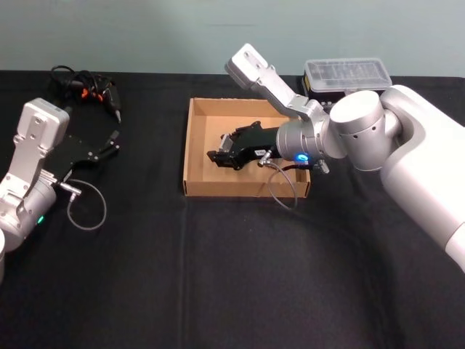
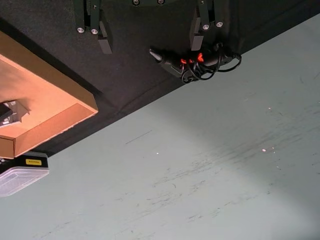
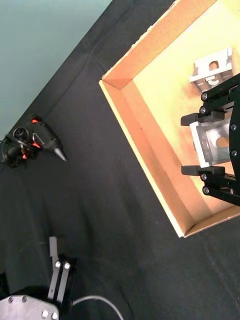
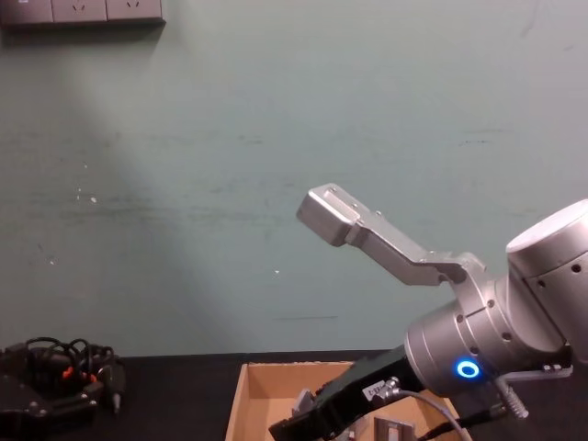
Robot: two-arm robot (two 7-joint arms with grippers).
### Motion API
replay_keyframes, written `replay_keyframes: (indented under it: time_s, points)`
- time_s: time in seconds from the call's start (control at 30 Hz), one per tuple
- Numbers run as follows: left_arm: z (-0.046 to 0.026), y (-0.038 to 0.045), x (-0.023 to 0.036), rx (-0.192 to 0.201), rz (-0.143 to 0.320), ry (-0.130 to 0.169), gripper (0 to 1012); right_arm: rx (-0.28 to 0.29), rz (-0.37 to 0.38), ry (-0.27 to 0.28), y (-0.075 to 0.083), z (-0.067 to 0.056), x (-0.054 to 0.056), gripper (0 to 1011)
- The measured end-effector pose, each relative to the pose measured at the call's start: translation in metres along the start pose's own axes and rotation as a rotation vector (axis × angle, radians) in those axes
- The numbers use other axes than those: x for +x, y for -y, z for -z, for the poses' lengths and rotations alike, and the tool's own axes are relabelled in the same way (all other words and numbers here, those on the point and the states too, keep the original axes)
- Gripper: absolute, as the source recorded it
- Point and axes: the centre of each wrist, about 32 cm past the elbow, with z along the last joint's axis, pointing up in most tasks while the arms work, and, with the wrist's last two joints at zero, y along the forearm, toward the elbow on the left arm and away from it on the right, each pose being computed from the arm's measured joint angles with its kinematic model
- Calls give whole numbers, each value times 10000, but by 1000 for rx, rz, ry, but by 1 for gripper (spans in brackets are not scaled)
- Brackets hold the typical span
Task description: Use one hand to pick up the angle iron from the table and place it into the box.
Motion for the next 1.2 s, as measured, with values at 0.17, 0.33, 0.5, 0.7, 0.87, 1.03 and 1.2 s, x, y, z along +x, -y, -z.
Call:
replay_keyframes:
  time_s: [0.17, 0.33, 0.5, 0.7, 0.87, 1.03, 1.2]
  points:
    - [0, 0, 0, 0, 0, 0, 1011, -9, 4, 0, -28, 1, 7, 479]
    - [0, 0, 0, 0, 0, 0, 1011, -6, 4, 2, -20, -3, 8, 479]
    - [0, 0, 0, 0, 0, 0, 1011, -5, 3, 2, -16, 0, 8, 520]
    - [0, 0, 0, 0, 0, 0, 1011, -3, 2, 1, -13, 1, 7, 715]
    - [0, 0, 0, 0, 0, 0, 1011, -2, 2, 1, -12, 0, 5, 863]
    - [0, 0, 0, 0, 0, 0, 1011, -2, 2, 1, -11, 1, 4, 985]
    - [0, 0, 0, 0, 0, 0, 1011, 0, 1, 1, -7, 3, 3, 1000]
